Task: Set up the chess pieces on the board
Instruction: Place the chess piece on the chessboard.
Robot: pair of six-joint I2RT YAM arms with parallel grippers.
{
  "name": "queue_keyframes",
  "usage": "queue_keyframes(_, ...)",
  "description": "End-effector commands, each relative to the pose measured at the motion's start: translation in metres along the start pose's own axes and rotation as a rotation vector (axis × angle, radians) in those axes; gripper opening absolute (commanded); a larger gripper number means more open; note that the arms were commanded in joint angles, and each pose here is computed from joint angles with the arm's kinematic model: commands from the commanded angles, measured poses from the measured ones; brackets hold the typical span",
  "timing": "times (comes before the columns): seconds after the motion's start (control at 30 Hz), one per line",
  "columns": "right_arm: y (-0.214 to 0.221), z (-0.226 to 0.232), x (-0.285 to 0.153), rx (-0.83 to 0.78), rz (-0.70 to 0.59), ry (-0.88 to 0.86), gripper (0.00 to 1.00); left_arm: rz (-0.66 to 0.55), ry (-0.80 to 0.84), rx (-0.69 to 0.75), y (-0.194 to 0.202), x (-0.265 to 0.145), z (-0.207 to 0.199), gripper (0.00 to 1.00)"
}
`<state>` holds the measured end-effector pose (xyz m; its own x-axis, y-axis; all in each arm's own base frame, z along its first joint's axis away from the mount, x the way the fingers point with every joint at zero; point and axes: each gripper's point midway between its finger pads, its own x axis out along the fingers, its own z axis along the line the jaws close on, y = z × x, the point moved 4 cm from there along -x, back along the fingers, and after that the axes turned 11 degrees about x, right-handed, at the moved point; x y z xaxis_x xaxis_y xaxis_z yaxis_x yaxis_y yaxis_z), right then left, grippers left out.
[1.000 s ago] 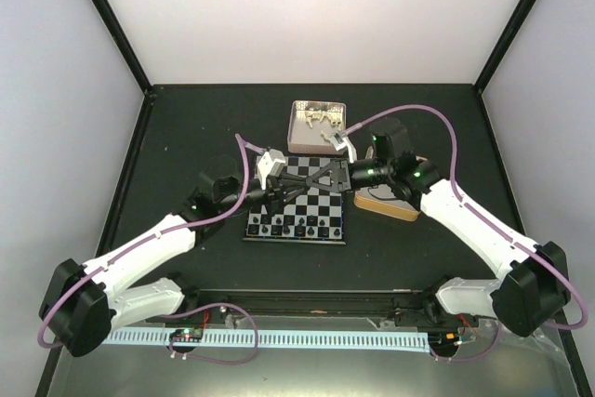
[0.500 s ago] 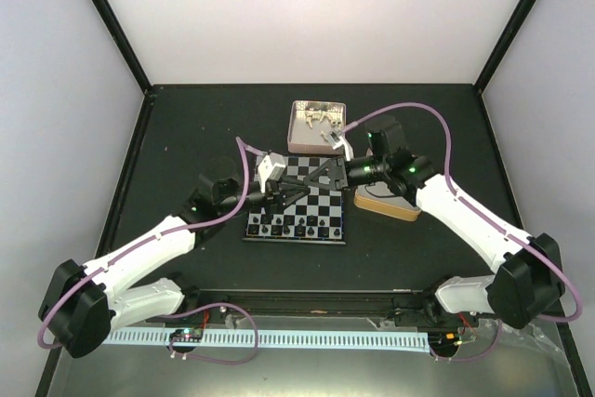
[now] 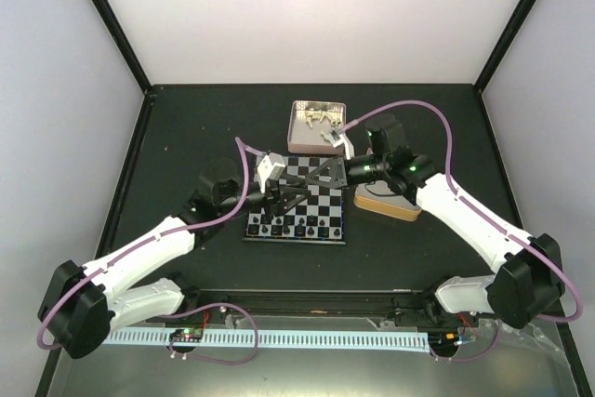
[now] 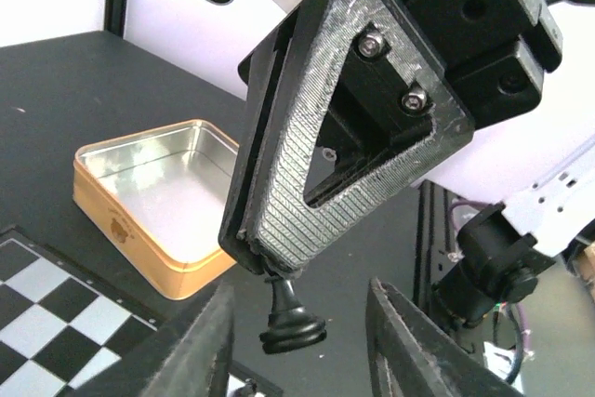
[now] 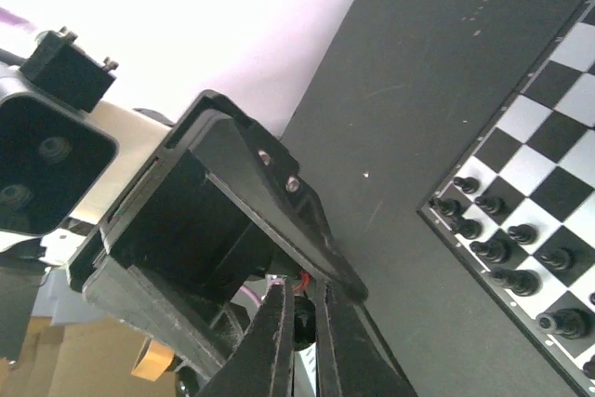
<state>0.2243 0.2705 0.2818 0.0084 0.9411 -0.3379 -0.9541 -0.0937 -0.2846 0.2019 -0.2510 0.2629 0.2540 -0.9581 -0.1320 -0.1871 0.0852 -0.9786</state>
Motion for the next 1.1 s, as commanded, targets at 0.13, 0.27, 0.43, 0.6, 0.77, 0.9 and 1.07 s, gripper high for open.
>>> queue_keyframes(0.13, -0.011, -0.044, -0.017, -0.084, -0.211, 0.382, 0.01, 0.024, -0.151, -0.087, 0.002, -0.007, 0.014, 0.69)
queue_keyframes(0.27, -0.006, -0.091, -0.020, -0.140, -0.256, 0.719, 0.01, 0.056, -0.317, -0.155, 0.012, -0.019, 0.030, 0.73)
queue_keyframes(0.43, 0.015, -0.141, -0.008, -0.186, -0.198, 0.992, 0.01, 0.071, -0.533, -0.227, 0.020, -0.041, 0.048, 0.75)
queue_keyframes(0.6, 0.030, -0.169, 0.015, -0.216, -0.112, 1.056, 0.01, 0.049, -0.596, -0.255, 0.022, -0.050, 0.052, 0.76)
queue_keyframes(0.77, 0.034, -0.182, 0.027, -0.218, -0.059, 1.101, 0.01, 0.041, -0.614, -0.266, 0.021, -0.053, 0.053, 0.77)
queue_keyframes(0.9, 0.033, -0.181, 0.030, -0.233, -0.033, 1.102, 0.01, 0.042, -0.621, -0.267, 0.022, -0.053, 0.055, 0.77)
queue_keyframes(1.07, 0.034, -0.181, 0.034, -0.220, 0.021, 1.107, 0.02, 0.043, -0.623, -0.271, 0.022, -0.052, 0.056, 0.77)
